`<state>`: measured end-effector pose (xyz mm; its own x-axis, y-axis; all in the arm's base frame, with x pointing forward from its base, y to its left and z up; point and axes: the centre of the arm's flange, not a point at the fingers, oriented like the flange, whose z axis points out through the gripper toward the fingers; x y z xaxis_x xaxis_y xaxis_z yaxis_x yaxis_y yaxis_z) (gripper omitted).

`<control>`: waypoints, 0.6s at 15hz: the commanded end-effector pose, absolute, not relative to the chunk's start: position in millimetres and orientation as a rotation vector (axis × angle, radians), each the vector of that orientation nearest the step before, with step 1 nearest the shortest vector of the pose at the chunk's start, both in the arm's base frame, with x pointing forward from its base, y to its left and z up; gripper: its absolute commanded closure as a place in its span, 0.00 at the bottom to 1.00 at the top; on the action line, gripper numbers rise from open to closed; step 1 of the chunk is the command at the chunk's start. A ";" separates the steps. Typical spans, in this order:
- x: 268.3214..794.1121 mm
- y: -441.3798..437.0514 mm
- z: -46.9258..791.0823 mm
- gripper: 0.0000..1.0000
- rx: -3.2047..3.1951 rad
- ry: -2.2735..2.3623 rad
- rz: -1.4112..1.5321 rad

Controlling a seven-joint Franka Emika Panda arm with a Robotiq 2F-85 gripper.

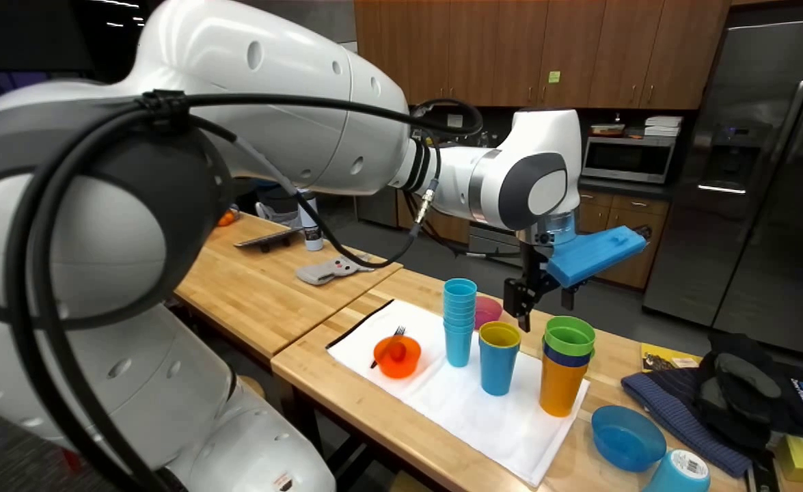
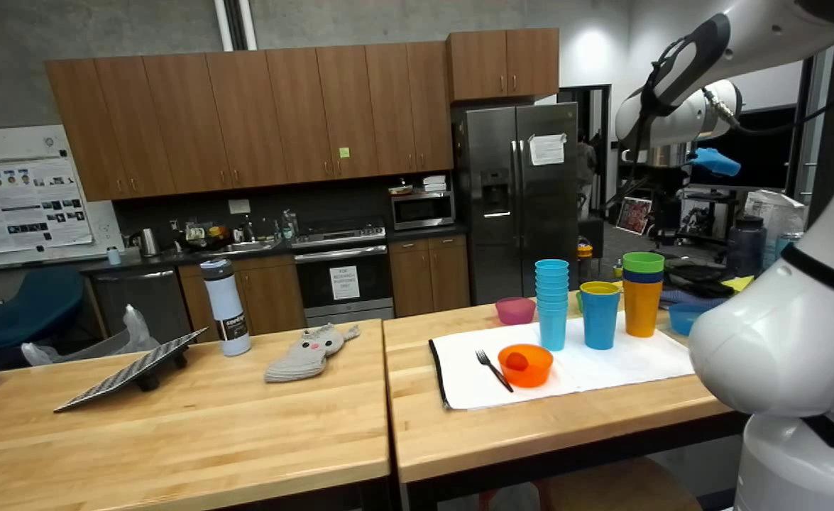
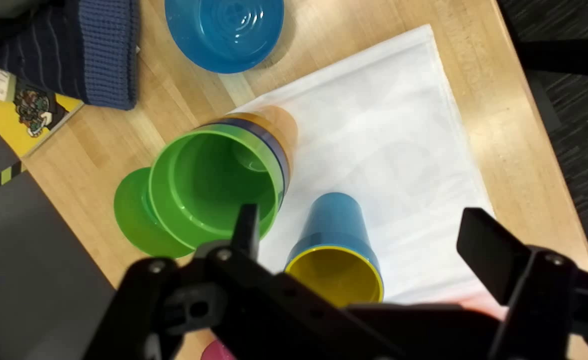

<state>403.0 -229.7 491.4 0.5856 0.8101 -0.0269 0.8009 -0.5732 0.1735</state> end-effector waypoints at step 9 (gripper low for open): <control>412.0 -248.5 445.4 0.00 2.511 1.587 -0.034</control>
<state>407.9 -236.6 464.5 0.4486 0.8907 -0.0734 0.8897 -0.4372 0.1316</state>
